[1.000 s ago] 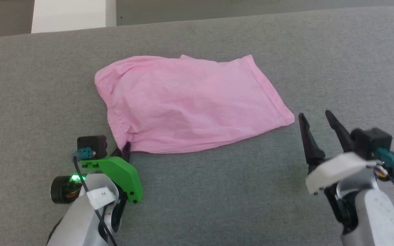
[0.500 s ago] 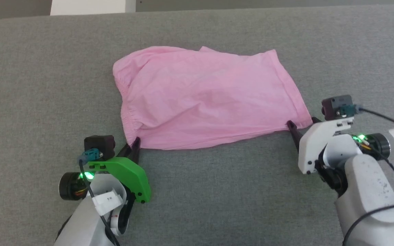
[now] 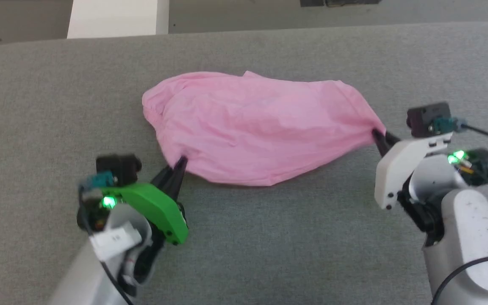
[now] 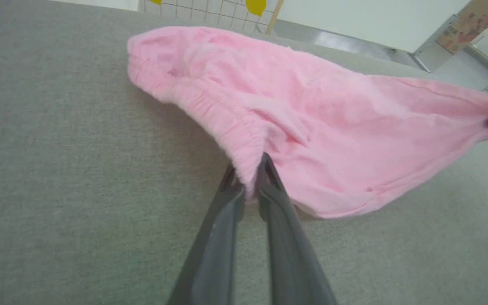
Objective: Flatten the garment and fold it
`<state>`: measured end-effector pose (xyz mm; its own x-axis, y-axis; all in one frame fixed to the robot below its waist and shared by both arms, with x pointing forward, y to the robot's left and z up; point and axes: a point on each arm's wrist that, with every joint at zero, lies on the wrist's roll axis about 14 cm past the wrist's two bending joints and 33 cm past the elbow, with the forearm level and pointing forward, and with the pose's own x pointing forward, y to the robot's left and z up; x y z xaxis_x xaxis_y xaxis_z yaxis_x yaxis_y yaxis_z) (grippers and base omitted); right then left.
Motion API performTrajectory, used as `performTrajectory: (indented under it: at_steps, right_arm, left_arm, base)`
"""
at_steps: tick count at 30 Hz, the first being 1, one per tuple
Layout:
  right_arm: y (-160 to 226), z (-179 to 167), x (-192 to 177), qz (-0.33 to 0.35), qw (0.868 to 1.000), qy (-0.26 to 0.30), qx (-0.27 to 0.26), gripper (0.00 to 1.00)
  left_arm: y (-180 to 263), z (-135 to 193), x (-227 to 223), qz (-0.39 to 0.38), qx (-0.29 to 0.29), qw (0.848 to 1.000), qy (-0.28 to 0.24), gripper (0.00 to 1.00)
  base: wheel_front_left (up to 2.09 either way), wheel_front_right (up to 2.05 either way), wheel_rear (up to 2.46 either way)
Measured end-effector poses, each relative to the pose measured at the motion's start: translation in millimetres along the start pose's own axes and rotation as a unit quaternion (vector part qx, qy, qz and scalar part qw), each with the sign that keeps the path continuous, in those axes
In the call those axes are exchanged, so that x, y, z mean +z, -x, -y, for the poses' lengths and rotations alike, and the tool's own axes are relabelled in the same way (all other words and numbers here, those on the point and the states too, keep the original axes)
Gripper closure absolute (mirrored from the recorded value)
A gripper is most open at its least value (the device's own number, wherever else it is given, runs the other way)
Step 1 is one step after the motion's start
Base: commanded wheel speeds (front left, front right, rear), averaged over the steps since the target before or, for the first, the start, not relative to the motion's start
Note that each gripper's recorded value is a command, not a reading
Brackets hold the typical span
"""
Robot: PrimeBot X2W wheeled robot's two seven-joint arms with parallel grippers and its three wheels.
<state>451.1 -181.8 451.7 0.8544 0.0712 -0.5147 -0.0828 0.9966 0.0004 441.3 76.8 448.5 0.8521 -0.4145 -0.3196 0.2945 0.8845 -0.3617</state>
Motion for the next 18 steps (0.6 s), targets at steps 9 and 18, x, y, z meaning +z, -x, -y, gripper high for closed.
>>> performTrajectory:
  at_steps: [9,18]
  right_arm:
    - [18,24,119,0.089,0.992,0.084,-0.027,1.00]
    - [-13,33,227,0.174,0.976,0.124,-0.041,1.00]
  left_arm:
    - [-9,31,133,0.066,-0.088,0.993,-0.052,1.00]
    - [-58,9,234,0.147,-0.043,0.987,-0.052,1.00]
  base:
    - [0.00,0.00,0.00]
    - [0.00,0.00,0.00]
